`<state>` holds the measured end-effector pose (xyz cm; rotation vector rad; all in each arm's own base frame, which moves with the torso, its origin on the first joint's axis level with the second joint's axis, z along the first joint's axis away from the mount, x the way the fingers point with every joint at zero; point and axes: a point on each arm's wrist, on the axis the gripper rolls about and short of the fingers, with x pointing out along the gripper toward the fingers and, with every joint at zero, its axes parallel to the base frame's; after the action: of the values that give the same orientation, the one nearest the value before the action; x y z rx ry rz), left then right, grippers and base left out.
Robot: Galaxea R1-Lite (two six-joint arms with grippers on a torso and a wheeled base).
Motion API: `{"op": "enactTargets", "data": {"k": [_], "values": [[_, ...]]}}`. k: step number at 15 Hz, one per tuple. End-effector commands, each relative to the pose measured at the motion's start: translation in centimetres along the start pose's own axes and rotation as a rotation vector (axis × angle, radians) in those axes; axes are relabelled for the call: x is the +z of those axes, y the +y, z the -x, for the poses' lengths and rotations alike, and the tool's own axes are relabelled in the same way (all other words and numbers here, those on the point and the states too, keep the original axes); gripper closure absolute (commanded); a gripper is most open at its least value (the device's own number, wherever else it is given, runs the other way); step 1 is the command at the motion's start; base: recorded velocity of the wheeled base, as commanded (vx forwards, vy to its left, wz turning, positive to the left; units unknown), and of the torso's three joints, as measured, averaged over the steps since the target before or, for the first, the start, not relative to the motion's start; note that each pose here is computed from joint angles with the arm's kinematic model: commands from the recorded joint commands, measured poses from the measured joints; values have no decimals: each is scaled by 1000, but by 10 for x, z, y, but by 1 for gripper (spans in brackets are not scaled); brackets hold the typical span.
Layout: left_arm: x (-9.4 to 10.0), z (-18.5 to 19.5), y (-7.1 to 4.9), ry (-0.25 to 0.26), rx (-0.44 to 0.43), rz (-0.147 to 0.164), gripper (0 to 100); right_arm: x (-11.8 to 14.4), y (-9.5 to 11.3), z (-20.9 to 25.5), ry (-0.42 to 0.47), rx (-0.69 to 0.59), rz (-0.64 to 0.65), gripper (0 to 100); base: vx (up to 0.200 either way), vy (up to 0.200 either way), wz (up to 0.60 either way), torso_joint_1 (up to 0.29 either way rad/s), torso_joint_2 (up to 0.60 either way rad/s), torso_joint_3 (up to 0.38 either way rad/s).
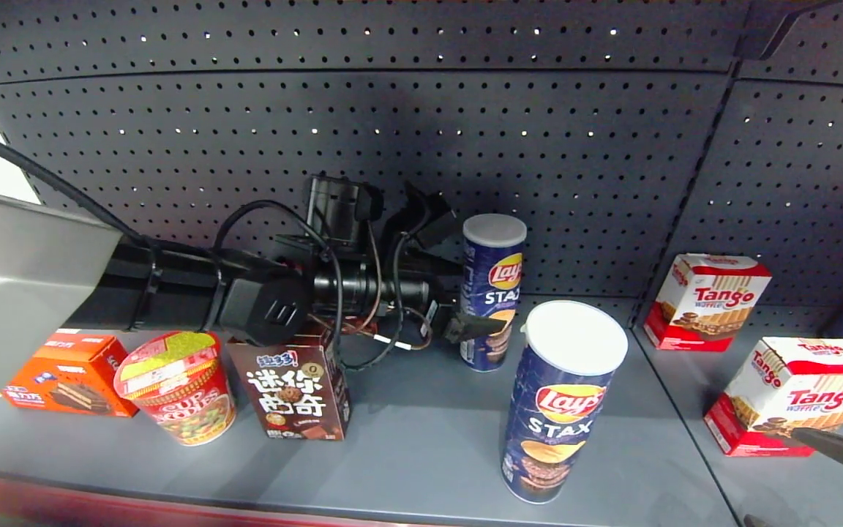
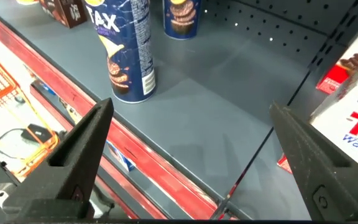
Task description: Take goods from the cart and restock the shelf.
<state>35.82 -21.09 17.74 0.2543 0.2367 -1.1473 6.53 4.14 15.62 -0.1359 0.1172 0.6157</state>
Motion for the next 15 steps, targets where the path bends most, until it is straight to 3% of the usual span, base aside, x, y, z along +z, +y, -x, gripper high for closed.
{"op": "enactTargets", "data": {"k": [1, 4, 10, 15], "values": [[0, 11, -3, 8, 10, 7, 0, 2, 0, -2, 2, 3, 0, 0, 0, 0, 0, 0, 0, 0], [-5, 6, -2, 23, 21, 14, 0, 14, -3, -5, -25, -15, 1, 0, 0, 0, 0, 0, 0, 0], [-15, -2, 5, 60, 77, 30, 0, 13, -4, -12, 8, -18, -5, 0, 0, 0, 0, 0, 0, 0], [-17, -14, 14, 67, 137, 22, 0, 10, -3, -12, 21, -17, -6, 0, 0, 0, 0, 0, 0, 0]]}}
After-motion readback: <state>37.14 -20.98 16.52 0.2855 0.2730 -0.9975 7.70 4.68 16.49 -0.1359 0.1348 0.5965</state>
